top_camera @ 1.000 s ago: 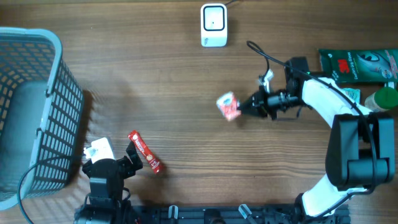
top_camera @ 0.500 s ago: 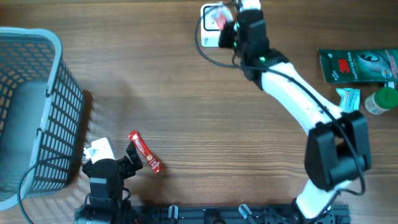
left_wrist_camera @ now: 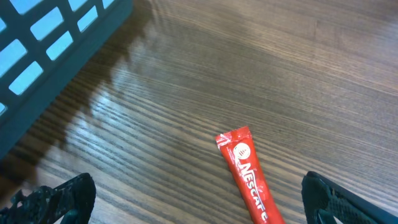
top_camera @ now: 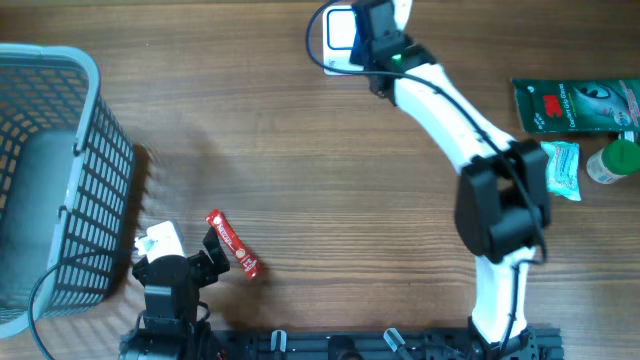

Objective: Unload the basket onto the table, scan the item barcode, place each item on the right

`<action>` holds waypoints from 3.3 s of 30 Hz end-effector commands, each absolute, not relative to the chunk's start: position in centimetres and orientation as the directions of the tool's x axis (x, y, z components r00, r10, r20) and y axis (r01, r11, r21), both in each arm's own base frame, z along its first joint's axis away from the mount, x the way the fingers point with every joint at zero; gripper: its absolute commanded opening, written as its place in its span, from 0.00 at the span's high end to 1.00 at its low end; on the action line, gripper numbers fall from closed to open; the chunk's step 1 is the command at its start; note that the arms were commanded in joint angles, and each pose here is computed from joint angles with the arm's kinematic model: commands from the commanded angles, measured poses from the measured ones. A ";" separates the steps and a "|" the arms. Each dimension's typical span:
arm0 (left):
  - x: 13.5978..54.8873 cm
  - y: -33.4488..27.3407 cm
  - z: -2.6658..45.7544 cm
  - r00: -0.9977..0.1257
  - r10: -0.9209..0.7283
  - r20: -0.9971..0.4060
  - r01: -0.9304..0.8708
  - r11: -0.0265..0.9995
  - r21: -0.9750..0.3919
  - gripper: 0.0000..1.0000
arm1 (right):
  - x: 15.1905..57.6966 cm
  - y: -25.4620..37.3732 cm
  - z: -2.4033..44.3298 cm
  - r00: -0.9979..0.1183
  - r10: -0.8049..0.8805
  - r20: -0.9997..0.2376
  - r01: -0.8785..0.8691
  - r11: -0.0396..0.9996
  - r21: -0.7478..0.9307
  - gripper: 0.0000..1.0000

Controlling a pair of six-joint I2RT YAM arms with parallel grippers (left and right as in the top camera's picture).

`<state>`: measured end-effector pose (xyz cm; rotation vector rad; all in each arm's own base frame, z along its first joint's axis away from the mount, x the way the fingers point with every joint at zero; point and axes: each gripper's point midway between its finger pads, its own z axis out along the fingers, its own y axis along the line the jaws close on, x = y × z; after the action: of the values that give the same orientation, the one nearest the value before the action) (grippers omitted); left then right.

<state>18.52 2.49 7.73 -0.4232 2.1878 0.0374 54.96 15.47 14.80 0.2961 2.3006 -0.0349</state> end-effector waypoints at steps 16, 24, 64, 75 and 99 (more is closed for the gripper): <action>18.6 2.3 7.8 -0.551 -0.287 -0.784 -0.303 0.944 -0.133 0.00 | 45.8 -11.7 20.9 -0.528 0.784 -0.327 0.614 0.618 0.492 0.00; 18.6 2.3 7.8 -0.551 -0.287 -0.784 -0.303 0.944 -0.133 0.00 | 36.5 13.7 15.5 -0.929 0.370 0.026 0.338 0.818 0.466 0.01; 21.7 -7.4 17.7 -0.470 -0.653 -0.594 0.058 0.649 -0.759 0.92 | 17.6 9.3 28.9 -0.790 0.345 -0.506 0.079 0.877 0.475 0.96; 16.6 -3.3 0.8 -0.437 -0.899 -0.016 -0.858 0.423 -0.291 0.97 | 19.5 10.2 20.4 -0.893 0.374 -0.250 0.292 0.904 0.312 0.95; 27.8 -12.1 4.1 -0.728 -0.645 -0.234 -0.419 0.688 -0.592 0.96 | 21.6 11.3 16.3 -0.925 0.353 -0.142 0.323 0.926 0.195 0.95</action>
<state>25.42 -13.55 0.11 -1.0161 2.5896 -0.8350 21.68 11.54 16.40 0.5083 2.9134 0.2733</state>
